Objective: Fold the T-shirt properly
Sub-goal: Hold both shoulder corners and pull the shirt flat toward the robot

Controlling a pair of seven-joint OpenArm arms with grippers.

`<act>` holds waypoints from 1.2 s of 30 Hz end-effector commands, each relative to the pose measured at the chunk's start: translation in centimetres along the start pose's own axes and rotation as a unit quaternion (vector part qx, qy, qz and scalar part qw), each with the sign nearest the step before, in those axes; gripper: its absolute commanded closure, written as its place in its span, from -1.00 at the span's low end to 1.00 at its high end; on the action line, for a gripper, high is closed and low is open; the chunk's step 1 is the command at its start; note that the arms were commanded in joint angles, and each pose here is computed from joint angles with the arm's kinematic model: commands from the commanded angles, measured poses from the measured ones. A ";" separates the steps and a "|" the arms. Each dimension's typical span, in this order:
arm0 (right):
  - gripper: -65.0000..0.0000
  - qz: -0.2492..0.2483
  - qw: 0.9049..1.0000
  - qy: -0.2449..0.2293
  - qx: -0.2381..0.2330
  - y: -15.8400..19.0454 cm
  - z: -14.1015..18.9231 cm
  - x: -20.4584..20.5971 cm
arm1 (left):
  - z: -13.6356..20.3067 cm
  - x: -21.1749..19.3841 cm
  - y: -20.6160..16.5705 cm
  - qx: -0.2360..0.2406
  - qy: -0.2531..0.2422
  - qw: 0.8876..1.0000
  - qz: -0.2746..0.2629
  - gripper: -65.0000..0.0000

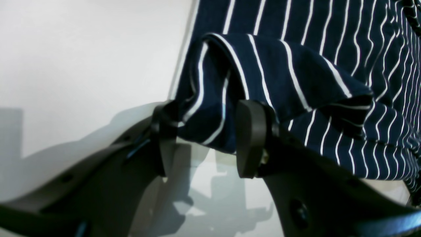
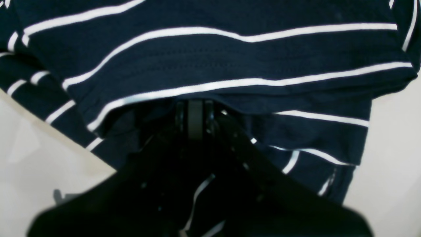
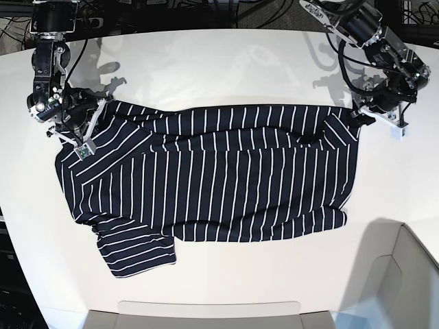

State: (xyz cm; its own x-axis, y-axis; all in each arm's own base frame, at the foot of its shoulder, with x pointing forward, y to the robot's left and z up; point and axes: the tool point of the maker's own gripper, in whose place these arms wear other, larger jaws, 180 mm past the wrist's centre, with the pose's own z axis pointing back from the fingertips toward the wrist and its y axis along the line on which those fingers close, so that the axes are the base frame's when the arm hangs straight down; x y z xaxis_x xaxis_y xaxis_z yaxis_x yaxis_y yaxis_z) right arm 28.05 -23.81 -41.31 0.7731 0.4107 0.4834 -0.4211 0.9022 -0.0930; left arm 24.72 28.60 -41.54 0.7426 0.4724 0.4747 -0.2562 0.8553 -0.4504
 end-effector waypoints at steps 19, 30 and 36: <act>1.00 0.006 1.000 -0.008 -0.005 -0.5 0.4 0.8 | 2.0 2.7 1.3 0.031 -0.016 0.999 -0.030 0.16; 1.00 0.006 1.000 -0.008 -0.005 -0.4 0.4 0.8 | 1.6 2.6 1.3 0.028 -0.024 0.999 -0.028 0.16; 1.00 0.006 1.000 -0.008 -0.005 -0.5 0.4 0.8 | 0.2 0.7 1.7 0.013 0.003 1.000 0.000 0.16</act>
State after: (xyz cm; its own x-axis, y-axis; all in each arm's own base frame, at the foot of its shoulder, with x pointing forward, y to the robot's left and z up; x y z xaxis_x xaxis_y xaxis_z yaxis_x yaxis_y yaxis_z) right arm 28.05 -23.75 -41.33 0.7726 0.4107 0.4841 -0.4214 0.9021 -0.0928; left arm 24.60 30.02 -42.09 0.7377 0.4843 0.4703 -0.2719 0.8508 -0.4496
